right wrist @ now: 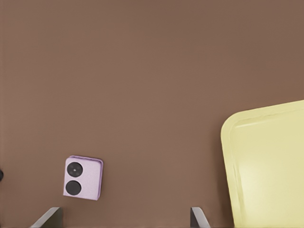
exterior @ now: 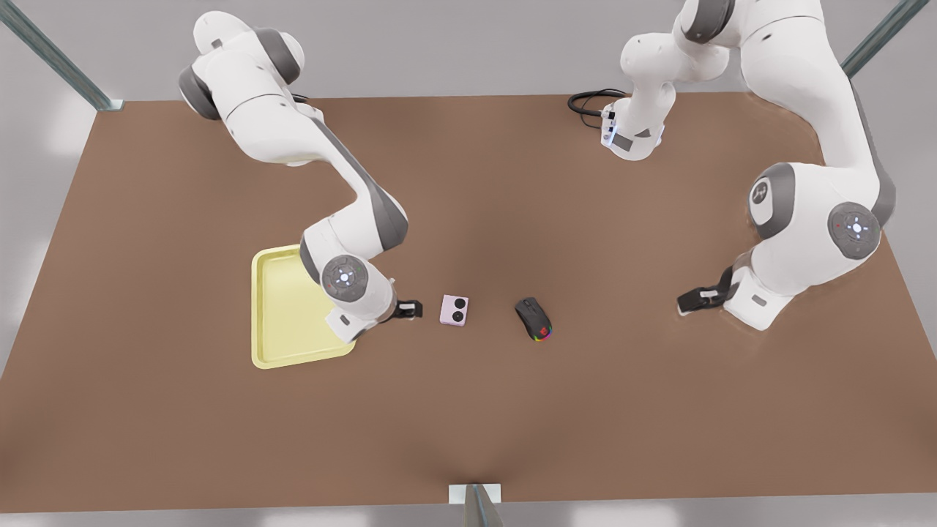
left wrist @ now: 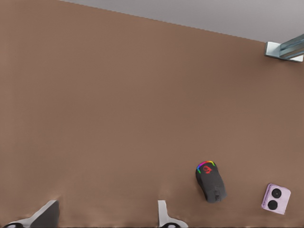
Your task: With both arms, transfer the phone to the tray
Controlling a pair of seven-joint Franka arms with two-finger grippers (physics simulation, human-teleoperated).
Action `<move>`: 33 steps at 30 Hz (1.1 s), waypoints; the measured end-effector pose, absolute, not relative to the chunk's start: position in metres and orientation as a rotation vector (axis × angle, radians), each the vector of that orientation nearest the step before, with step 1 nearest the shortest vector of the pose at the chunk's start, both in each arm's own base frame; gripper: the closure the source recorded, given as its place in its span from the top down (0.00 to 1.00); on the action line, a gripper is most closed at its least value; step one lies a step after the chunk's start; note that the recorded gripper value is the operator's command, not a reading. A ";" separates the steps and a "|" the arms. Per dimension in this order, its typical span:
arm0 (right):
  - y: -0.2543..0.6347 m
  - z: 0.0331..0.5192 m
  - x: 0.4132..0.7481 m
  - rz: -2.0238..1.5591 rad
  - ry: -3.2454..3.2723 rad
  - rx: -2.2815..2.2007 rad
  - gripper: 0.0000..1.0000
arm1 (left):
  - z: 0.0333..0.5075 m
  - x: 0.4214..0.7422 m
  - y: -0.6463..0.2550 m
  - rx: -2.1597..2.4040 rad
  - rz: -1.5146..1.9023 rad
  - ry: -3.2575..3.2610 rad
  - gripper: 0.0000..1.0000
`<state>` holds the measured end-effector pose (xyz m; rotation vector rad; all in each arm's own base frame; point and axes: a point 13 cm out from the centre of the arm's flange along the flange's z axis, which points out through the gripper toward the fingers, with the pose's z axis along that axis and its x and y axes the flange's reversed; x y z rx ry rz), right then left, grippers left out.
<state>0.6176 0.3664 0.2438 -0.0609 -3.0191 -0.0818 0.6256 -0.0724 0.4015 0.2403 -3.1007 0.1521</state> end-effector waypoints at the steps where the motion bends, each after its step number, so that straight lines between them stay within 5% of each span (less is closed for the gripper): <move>1: 0.380 0.230 0.610 -0.077 -3.007 -0.067 1.00 | 0.406 0.600 -0.060 0.237 0.150 -3.088 1.00; 4: 0.412 0.182 0.594 -0.063 -2.979 -0.117 1.00 | 0.403 0.576 -0.045 0.188 0.154 -3.072 1.00; 16: 0.489 0.083 0.573 0.008 -3.009 -0.420 1.00 | 0.376 0.573 -0.055 -0.068 0.154 -3.038 1.00; 33: 0.494 0.061 0.574 0.000 -3.050 -0.604 1.00 | 0.366 0.575 -0.050 -0.217 0.137 -3.029 1.00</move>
